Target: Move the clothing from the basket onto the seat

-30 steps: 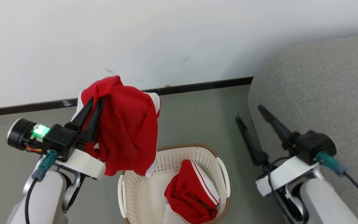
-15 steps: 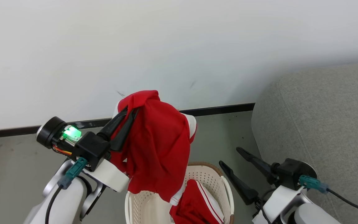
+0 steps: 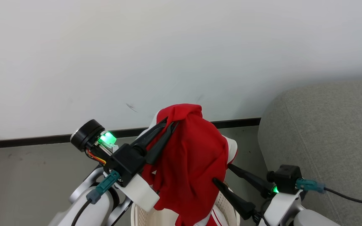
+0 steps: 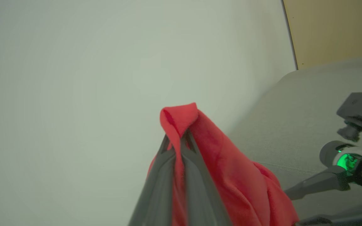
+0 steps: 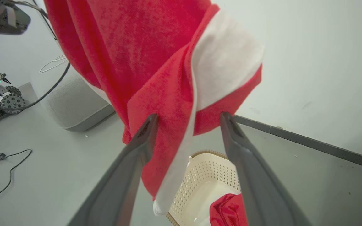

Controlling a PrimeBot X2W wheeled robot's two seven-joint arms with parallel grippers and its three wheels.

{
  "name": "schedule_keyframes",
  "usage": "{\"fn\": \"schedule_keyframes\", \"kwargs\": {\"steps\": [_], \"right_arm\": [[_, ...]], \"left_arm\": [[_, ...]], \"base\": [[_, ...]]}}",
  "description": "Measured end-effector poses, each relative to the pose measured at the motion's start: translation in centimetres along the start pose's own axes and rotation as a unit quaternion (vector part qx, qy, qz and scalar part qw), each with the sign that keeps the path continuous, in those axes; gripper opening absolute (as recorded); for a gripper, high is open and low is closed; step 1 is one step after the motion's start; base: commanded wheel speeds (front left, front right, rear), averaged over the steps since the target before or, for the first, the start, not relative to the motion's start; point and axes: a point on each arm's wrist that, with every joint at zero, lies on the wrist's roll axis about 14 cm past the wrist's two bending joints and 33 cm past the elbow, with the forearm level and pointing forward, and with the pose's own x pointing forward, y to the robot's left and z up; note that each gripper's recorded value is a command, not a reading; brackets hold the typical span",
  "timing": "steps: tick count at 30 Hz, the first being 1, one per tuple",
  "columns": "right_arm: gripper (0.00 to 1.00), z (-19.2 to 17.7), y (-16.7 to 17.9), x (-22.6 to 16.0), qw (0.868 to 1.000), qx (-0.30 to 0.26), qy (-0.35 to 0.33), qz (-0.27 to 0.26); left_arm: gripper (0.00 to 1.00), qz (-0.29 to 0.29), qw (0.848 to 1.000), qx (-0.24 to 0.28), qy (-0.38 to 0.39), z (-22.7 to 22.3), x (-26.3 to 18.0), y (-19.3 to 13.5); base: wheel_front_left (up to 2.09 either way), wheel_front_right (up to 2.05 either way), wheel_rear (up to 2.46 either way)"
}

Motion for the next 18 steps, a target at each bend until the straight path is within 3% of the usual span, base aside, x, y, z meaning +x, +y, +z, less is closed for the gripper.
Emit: {"fn": "schedule_keyframes", "kwargs": {"steps": [16, 18], "right_arm": [[0.98, -0.5, 3.5, 2.4, 0.994, 0.009, 0.043, 0.098], [0.46, -0.6, 3.7, 2.5, 0.994, 0.007, 0.046, 0.104]], "left_arm": [[0.0, -0.009, 1.0, -0.002, 0.0, 1.9, -0.8, -1.1], [0.0, -0.009, 1.0, -0.004, 0.001, 1.9, -0.8, -1.1]], "base": [[0.0, 0.0, 0.0], [0.0, 0.0, 0.0]]}}
